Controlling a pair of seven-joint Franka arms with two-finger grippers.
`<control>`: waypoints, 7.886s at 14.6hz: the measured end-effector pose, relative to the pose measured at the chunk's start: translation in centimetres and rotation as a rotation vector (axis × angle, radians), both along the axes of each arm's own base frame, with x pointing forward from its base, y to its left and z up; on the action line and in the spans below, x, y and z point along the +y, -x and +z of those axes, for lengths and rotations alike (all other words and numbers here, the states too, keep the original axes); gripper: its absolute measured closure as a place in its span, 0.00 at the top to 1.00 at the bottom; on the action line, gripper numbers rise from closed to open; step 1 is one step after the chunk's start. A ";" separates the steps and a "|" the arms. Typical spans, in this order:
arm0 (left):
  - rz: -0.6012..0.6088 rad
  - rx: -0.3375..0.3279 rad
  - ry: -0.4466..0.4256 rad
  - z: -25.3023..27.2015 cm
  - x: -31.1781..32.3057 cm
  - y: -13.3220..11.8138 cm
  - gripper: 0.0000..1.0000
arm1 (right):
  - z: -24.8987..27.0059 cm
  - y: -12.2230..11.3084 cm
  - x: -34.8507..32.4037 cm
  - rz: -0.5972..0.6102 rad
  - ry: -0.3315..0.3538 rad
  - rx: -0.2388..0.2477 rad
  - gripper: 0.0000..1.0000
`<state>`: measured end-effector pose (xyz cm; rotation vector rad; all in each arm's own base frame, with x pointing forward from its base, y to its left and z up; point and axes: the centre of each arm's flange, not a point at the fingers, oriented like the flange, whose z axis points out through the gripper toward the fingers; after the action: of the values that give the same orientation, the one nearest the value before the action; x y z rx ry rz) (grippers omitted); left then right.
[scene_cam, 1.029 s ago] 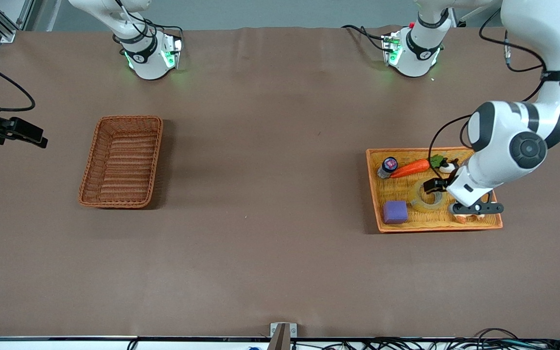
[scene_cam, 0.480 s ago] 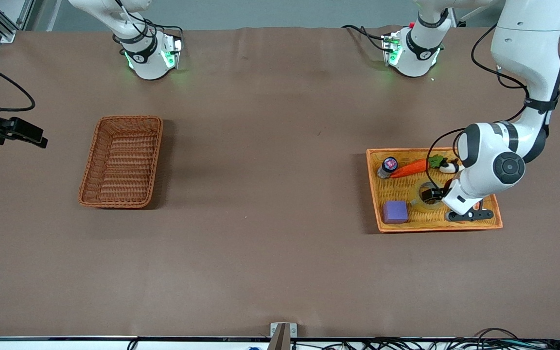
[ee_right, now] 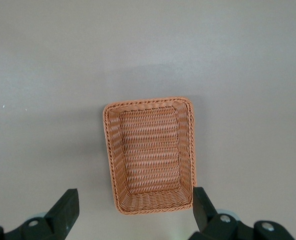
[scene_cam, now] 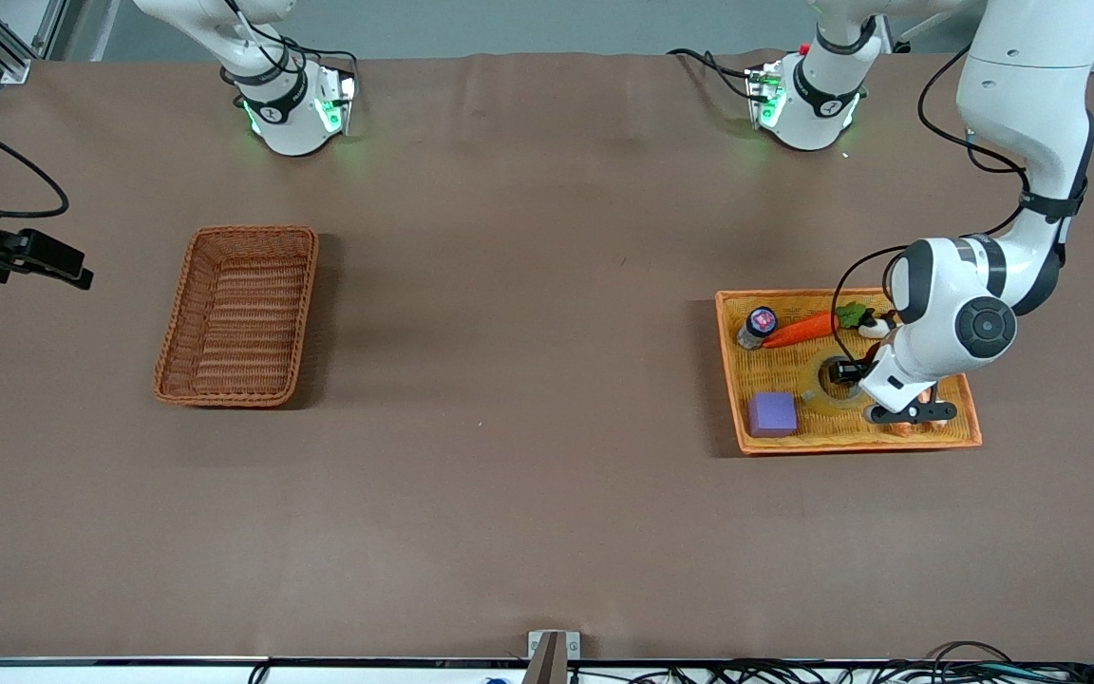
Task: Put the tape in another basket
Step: 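Lower the left gripper into the tape roll's hole and grasp it, then lift the tape roll with the left gripper and carry it toward the table middle, then set the tape roll on the table and open the left gripper, then grasp the tape roll with the right gripper while the left gripper withdraws, then carry the tape roll with the right gripper into the wicker basket, then release the tape roll in the basket and raise the right gripper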
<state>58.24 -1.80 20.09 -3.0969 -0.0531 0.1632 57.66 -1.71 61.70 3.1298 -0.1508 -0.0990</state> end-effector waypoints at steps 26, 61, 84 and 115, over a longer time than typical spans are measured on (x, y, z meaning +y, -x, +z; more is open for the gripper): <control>0.081 -0.089 0.105 11.5 -44.8 5.7 0.21 | 0.0 0.0 0.0 0.000 0.000 0.002 1.00; 0.114 -0.258 -0.013 26.2 -32.9 2.2 1.00 | -24.0 1.5 30.9 0.108 -0.098 -0.086 1.00; -0.209 -0.083 0.066 40.1 -3.2 4.1 1.00 | -42.8 4.5 41.0 0.241 0.008 -0.051 0.21; -0.149 -0.124 0.059 40.1 -4.1 2.9 1.00 | -40.5 11.1 -5.9 0.328 -0.010 0.010 0.33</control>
<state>55.37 -5.90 60.19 -3.1499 0.1811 -0.0335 46.59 -7.65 21.17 3.1112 0.3626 -0.1120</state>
